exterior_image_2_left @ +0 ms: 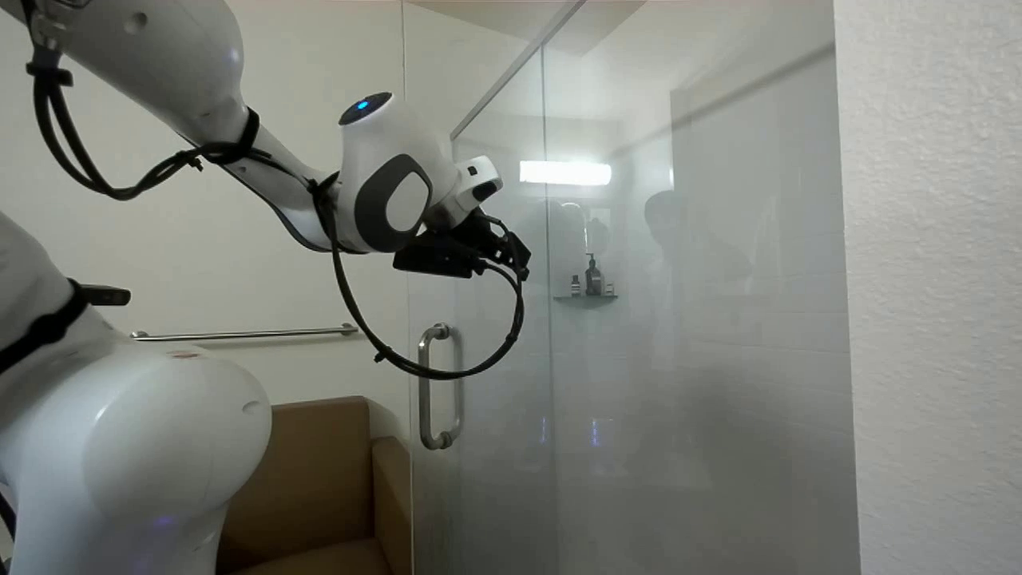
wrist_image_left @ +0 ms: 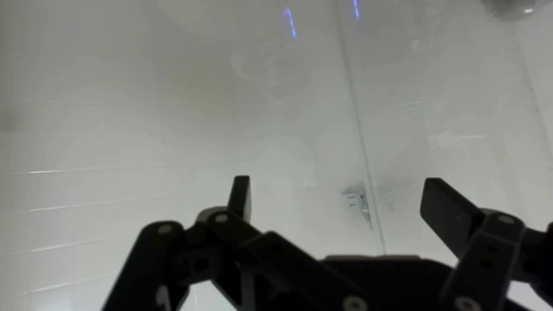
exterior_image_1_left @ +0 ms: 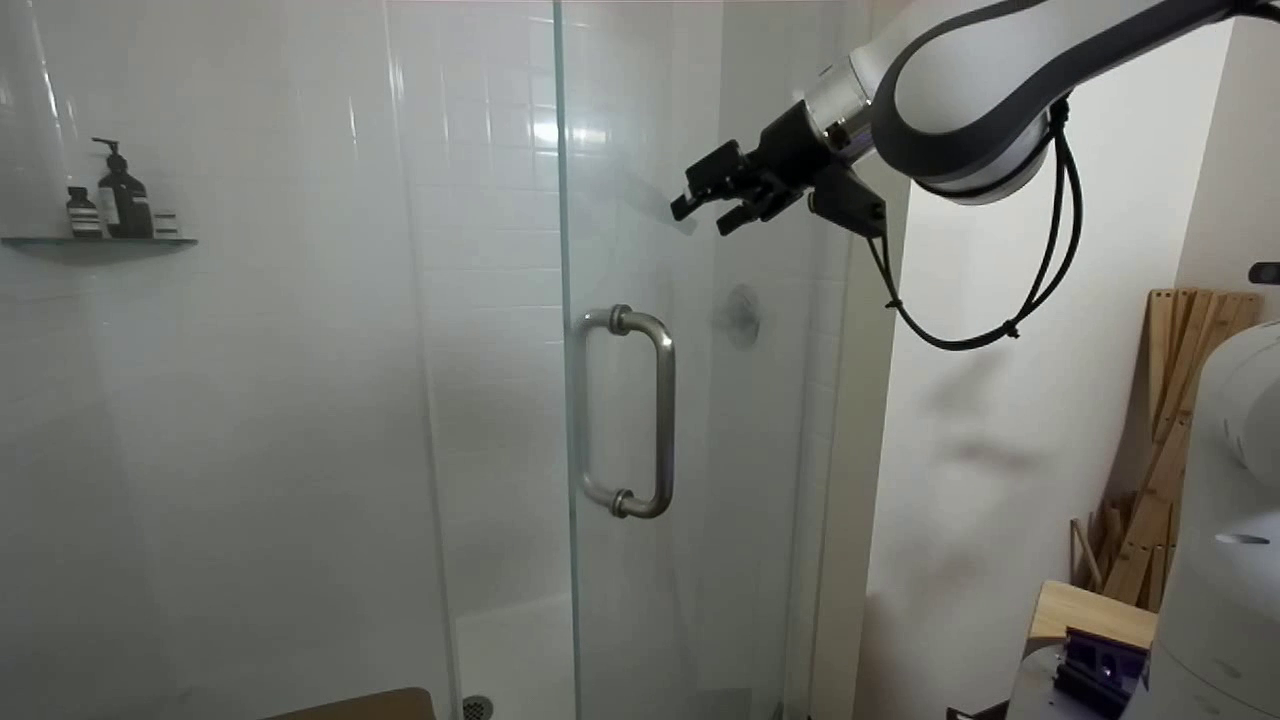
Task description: Close the glass door.
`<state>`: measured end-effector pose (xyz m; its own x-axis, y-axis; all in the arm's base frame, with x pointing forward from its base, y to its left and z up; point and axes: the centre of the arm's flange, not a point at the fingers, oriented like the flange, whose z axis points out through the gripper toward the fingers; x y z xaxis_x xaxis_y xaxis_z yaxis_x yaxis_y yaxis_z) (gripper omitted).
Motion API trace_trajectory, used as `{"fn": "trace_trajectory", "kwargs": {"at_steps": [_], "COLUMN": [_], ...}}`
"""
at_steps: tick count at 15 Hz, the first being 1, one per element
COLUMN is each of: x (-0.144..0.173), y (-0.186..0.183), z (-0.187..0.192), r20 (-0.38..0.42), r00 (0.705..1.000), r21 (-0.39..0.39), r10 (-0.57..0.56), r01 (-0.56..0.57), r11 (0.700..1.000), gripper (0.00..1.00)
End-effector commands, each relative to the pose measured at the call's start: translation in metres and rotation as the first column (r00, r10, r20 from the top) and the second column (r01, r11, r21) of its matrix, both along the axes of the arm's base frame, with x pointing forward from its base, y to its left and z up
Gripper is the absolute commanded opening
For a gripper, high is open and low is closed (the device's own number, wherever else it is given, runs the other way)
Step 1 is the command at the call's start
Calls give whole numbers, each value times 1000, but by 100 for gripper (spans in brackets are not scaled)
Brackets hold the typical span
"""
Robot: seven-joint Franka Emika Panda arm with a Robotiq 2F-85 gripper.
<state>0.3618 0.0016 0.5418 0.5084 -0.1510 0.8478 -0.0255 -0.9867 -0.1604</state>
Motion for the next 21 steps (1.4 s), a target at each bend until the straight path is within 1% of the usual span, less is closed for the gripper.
{"fn": "trace_trajectory", "kwargs": {"at_steps": [1,13,17,21], "x": [9,36,42,53], "y": [9,17,22,28], "z": [-27,-54,-58,-60], "r20": [-17,-59,-63,-86], "r00": [999,989,983,977], "r21": [-6,-80,-89,-83], "r10": [-37,-134,-171,-195], "r01": [37,130,165,189], "r11": [999,988,982,979], "gripper": [100,100,100,100]}}
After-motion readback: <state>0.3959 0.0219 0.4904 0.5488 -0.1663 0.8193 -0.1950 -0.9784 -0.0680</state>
